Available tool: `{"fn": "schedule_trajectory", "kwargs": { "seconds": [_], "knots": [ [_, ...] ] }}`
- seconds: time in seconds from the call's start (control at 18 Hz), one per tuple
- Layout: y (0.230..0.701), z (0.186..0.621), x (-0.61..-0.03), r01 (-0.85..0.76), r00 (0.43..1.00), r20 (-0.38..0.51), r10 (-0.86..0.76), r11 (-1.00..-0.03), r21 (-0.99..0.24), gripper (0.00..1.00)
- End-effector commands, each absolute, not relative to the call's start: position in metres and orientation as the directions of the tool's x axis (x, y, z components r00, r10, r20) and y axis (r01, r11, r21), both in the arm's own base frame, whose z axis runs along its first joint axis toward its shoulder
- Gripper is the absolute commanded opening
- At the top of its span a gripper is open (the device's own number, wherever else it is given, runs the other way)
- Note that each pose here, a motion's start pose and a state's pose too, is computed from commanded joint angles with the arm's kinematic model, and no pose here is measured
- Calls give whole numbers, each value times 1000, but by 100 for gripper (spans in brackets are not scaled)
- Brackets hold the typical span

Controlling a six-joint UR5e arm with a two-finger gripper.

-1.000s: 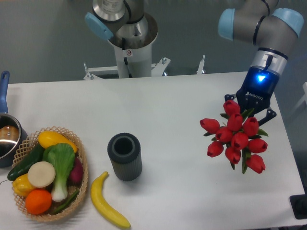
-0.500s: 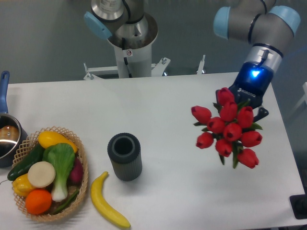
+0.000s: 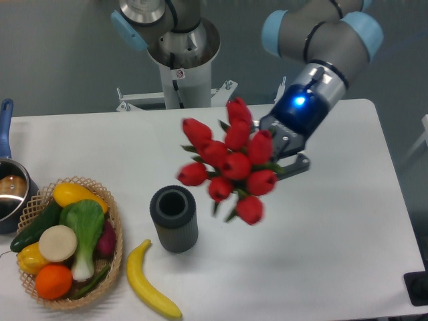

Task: Insert the flowers into the vase
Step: 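Carry the red tulip bouquet over to the dark grey vase, then lower the tulip stems down into the vase opening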

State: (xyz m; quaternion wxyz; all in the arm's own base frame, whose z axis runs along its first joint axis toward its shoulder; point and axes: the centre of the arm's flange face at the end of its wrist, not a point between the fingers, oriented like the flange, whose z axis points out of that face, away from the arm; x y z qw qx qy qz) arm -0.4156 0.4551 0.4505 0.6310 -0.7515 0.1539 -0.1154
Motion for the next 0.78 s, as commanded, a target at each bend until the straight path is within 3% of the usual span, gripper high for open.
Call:
{"fn": "schedule_trajectory", "kwargs": {
  "seconds": [0.78],
  "knots": [
    [477,405,-358,0,880,67,-470,-141,-990,22]
  ]
}}
